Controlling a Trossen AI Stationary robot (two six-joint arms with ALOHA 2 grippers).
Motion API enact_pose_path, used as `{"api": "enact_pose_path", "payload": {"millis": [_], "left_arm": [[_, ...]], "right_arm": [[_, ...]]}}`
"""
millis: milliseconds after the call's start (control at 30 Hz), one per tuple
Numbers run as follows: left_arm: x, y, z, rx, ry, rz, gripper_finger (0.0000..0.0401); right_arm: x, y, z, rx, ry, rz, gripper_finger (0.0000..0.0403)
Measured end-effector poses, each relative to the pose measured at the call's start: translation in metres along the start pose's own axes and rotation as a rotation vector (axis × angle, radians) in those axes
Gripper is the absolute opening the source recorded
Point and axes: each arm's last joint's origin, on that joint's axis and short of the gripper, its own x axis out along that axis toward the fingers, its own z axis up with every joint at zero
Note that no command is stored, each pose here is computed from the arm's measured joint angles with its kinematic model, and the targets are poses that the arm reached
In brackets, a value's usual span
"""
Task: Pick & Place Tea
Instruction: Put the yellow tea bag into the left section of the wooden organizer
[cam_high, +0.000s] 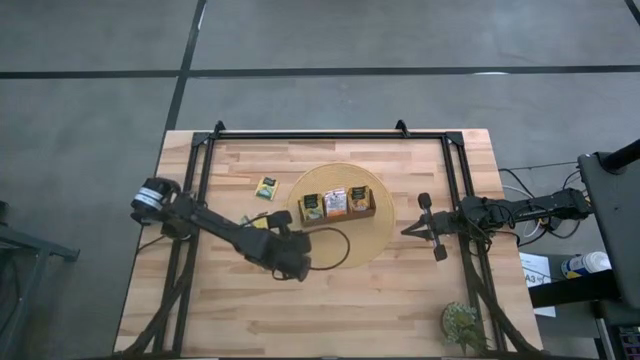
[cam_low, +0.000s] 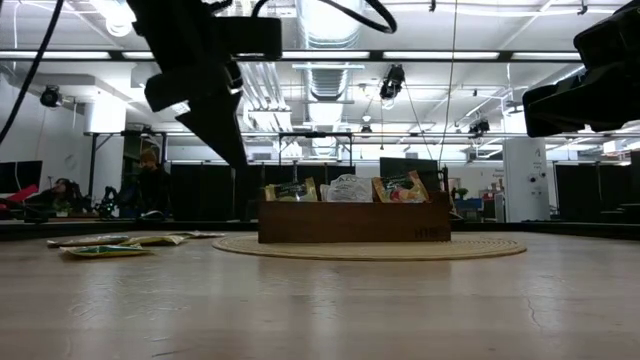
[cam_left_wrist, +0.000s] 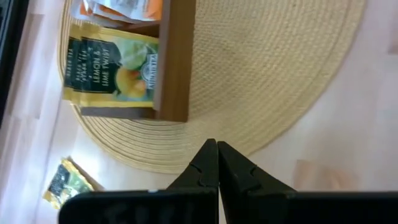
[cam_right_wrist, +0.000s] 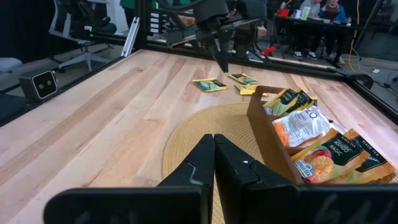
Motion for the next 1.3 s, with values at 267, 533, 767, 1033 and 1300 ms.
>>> {"api": "enact_pose_path", "payload": {"millis": [267,533,767,1033,1300], "left_arm": [[-0.017,-0.024,-0.019,-0.056,0.010,-0.026,0.0000],[-0.042,-0.049,-0.046,-0.155,-0.003,-0.022,0.0000],[-0.044,-0.051,-0.047,-0.145,-0.004,-0.027,0.0001],[-0.044,-0.051,-0.047,-0.094,-0.004,-0.027,0.0029],[-0.044,-0.051,-0.048,-0.119,-0.004,-0.029,0.0094]], "right_arm": [[0.000,0.000,0.000,0.000,0.000,0.000,0.0008],[0.000,0.000,0.000,0.000,0.000,0.000,0.0008],[0.000,0.000,0.000,-0.002,0.001,0.000,0.0009],[0.000,0.000,0.000,-0.002,0.001,0.000,0.0009],[0.000,0.000,0.000,-0.002,0.001,0.000,0.0008]]}}
